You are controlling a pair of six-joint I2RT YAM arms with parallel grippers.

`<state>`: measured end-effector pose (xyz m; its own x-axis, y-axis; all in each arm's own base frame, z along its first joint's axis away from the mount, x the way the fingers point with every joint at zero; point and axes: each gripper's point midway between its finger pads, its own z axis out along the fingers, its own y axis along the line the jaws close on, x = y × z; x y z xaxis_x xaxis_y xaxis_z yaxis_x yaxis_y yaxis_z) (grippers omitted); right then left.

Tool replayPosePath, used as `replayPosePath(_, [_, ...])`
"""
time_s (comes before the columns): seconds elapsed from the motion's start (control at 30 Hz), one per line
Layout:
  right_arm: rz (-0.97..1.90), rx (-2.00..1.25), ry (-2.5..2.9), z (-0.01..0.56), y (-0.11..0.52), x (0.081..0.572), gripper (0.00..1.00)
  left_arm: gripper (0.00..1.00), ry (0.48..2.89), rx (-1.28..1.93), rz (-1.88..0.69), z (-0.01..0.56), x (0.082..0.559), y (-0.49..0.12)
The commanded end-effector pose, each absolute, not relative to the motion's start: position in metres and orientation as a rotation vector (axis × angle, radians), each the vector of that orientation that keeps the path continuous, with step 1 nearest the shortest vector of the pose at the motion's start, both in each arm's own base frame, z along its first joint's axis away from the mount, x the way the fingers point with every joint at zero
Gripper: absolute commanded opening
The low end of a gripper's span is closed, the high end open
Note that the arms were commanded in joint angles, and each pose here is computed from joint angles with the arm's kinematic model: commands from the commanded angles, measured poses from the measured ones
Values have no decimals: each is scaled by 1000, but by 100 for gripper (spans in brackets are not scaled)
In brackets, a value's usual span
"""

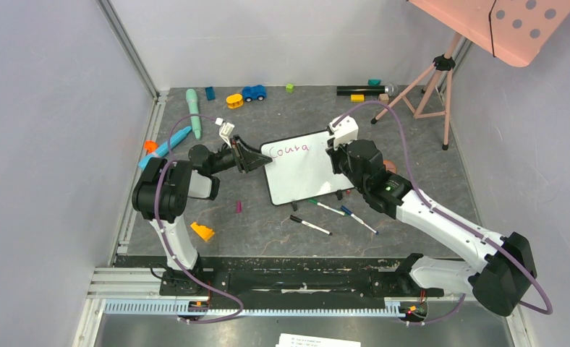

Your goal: Write a sentence on the whiteboard

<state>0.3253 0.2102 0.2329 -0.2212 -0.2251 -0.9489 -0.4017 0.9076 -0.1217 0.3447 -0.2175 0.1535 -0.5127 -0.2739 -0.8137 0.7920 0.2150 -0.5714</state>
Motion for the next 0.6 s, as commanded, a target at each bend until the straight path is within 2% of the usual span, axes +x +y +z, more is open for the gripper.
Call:
replayPosePath(0.0, [162,-427,1721,261,204,332,0,46,1495,596,-1452,164,345,-220])
replayPosePath(0.1, [180,-419,1705,265,205,333,0,49,1500,604,-1460,163,343,-220])
replayPosePath(0.57, [190,-375,1667,273,195,333,0,52,1508,596,-1456,160,339,-219])
